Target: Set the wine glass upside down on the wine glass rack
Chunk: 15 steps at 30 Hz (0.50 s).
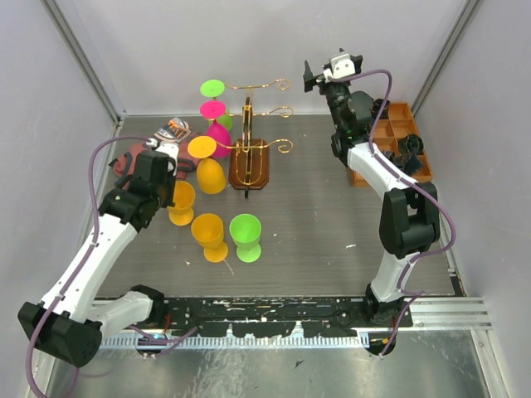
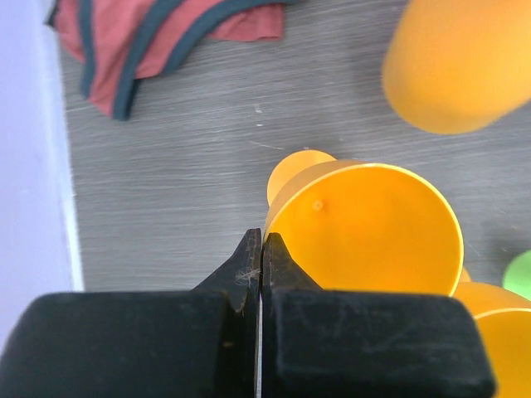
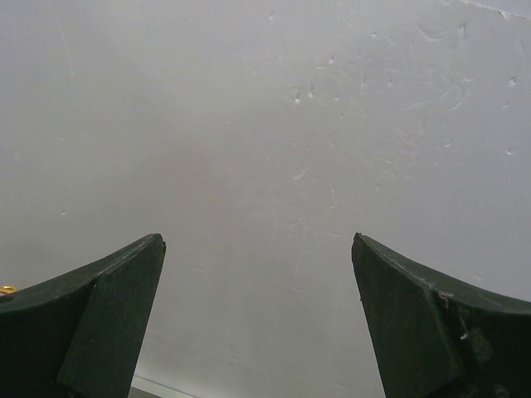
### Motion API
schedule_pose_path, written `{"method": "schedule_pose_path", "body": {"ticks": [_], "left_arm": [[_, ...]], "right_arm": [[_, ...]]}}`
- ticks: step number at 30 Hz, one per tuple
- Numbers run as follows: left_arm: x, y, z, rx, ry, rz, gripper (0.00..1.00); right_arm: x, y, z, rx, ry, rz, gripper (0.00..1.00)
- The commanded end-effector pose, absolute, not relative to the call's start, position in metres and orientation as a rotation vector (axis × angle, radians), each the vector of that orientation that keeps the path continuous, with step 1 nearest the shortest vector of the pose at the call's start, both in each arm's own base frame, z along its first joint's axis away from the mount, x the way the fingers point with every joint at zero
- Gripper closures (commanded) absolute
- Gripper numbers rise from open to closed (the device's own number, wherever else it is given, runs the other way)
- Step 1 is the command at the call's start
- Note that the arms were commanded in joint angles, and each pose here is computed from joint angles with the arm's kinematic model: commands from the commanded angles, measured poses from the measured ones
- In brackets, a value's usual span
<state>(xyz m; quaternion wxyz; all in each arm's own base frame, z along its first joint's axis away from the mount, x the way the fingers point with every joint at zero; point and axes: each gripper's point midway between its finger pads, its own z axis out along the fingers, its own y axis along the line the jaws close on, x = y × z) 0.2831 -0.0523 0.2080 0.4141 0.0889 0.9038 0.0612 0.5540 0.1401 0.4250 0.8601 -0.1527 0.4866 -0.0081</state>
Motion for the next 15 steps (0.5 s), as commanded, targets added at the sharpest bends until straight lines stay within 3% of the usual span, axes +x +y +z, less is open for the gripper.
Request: {"method": "schedule_pose_path", "body": {"ticks": [1, 7, 15], "left_arm": [[0.289, -0.013, 0.249, 0.122, 2.201, 0.412, 1.00], [0.308, 0.029, 0.329, 0.011, 1.941, 0.732, 1.00], [0.377, -0.015, 0.465, 0.176, 1.352, 0.639, 1.00]], "right_arm": [[0.538, 0.137, 0.474, -0.294, 0.904, -0.004, 0.00], [0.538, 0.130, 0.473, -0.279, 0.922, -0.019, 0.00], [0.544, 0.114, 0.483, -0.167, 0.967, 0.008, 0.00]]}}
